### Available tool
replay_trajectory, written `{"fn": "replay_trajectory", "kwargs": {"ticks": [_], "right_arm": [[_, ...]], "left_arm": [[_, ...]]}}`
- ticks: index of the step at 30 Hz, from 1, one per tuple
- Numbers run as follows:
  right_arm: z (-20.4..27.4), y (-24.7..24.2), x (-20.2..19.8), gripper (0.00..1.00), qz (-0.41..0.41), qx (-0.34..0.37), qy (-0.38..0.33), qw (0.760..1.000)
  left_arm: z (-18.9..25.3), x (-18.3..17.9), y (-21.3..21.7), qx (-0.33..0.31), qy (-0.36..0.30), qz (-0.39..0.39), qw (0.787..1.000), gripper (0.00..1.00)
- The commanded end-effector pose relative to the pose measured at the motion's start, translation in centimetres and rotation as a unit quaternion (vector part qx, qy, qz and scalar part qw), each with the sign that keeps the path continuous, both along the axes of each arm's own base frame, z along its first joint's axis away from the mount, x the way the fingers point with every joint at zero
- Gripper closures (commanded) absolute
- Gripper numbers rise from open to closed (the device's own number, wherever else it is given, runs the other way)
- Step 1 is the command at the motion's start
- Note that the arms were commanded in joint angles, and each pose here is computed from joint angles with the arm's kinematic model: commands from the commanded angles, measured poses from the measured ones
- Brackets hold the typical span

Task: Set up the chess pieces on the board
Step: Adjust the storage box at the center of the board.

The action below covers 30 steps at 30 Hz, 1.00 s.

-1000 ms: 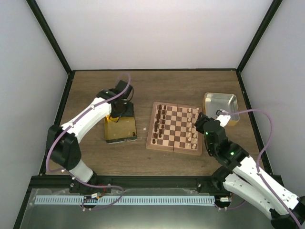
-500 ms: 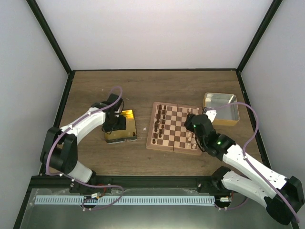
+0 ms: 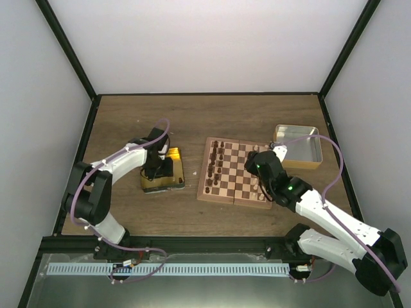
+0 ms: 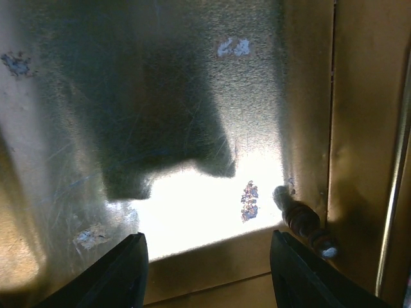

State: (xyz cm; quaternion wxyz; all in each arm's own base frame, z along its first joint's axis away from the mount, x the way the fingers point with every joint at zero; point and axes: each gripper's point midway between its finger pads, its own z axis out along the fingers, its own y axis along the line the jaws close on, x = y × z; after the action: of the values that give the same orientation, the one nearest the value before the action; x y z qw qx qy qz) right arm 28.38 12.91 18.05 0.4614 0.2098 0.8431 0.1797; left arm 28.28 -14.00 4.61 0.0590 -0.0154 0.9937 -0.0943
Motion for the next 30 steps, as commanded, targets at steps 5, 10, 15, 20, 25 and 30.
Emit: {"fn": "replay_trajectory", "kwargs": {"ticks": [5,10,15,20,25,30], "right_arm": [[1.5,-0.7,0.2,0.38,-0.012,0.008,-0.034,0.999],[2.1,-0.8,0.2,0.38,-0.005,-0.006,-0.048,0.999],[2.1,-0.8,0.3,0.38,-0.003,-0.010,-0.049,0.999],[1.5,-0.5,0.5,0.38,-0.003,-0.006,-0.040,0.999],[1.4,0.2,0.8,0.38,0.002,-0.002,-0.030,1.000],[1.4,0.6,1.1,0.38,0.006,-0.006,-0.024,1.000]], "left_arm": [[-1.3,-0.4,0.0,0.014,0.022,0.004,1.000,0.47],[-2.4,-0.7,-0.4,0.025,0.040,-0.002,0.999,0.48],[-2.8,-0.6,-1.4,0.025,0.053,-0.029,0.998,0.54],[-3.0,0.2,-2.4,0.015,0.051,-0.050,0.997,0.66],[-1.8,2.6,-4.6,-0.032,0.013,-0.055,0.998,0.78],[-0.1,5.9,-4.4,-0.022,-0.051,-0.026,0.998,0.84]]}}
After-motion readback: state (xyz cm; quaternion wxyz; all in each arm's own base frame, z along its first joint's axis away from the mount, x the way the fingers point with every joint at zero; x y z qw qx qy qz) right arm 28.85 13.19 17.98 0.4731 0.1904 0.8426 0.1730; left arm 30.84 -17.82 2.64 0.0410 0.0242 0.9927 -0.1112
